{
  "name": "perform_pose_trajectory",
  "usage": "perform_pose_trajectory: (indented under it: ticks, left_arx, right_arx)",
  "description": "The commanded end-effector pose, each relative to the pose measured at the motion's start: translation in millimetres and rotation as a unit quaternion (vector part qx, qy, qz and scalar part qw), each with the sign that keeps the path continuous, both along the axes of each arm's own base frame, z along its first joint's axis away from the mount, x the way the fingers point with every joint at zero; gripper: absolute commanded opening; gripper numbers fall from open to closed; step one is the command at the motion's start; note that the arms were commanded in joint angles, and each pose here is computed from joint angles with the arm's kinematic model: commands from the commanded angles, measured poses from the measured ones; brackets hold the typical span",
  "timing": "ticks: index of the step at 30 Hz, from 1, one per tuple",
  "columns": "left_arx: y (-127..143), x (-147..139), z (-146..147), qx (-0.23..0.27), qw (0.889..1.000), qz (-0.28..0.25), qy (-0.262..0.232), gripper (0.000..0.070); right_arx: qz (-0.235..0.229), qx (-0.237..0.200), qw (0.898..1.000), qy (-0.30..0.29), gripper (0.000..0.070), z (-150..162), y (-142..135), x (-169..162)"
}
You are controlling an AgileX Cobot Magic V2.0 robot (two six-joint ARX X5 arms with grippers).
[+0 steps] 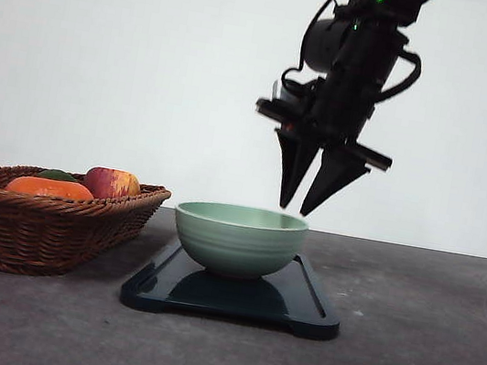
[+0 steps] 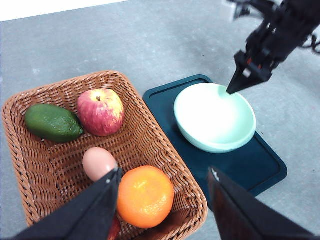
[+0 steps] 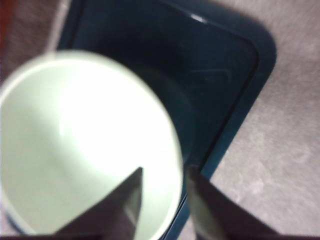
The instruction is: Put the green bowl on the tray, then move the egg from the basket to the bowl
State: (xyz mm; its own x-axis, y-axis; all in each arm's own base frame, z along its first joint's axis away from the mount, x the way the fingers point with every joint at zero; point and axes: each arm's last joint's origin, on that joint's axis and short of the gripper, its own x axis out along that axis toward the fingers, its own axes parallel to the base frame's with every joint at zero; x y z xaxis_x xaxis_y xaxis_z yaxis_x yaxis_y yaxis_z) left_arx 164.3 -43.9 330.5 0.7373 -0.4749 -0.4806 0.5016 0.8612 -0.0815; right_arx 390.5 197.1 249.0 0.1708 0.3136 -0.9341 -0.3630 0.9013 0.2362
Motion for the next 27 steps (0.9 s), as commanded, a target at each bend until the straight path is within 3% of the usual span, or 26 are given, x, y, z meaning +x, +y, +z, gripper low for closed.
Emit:
perform_pose_trajectory:
  ticks: [1, 6, 10, 13, 21, 27]
  left_arx:
    - [-1.0, 1.1, 7.1, -0.006, 1.000, -0.004, -0.012, 0.0351]
    - [-0.9, 1.1, 7.1, -0.006, 1.000, -0.004, -0.012, 0.0351]
    - [-0.9, 0.8, 6.6, -0.005, 1.000, -0.004, -0.009, 0.0351]
    - [-0.8, 0.5, 6.1, -0.009, 1.000, -0.001, -0.003, 0.0351]
    - [-0.7, 0.1, 5.3, -0.013, 1.000, 0.003, 0.005, 0.0351]
    - [-0.7, 0.0, 5.2, -0.023, 1.000, 0.009, 0.012, 0.0351]
  right_arx:
    - [0.004, -0.002, 1.000, 0.003, 0.0211, 4.1, 5.0, 2.5]
    - [0.009, -0.001, 1.000, -0.024, 0.0210, 35.3, -0.6, -8.6]
    - [-0.010, -0.027, 0.996, -0.084, 0.0210, 60.9, -10.9, -22.5]
    - [-0.016, -0.012, 0.992, -0.126, 0.0210, 69.7, -19.0, -37.9]
    - [-0.018, 0.037, 0.977, -0.211, 0.0210, 51.1, -53.0, -108.3]
    - [-0.006, 0.051, 0.962, -0.270, 0.0210, 36.5, -80.3, -161.8]
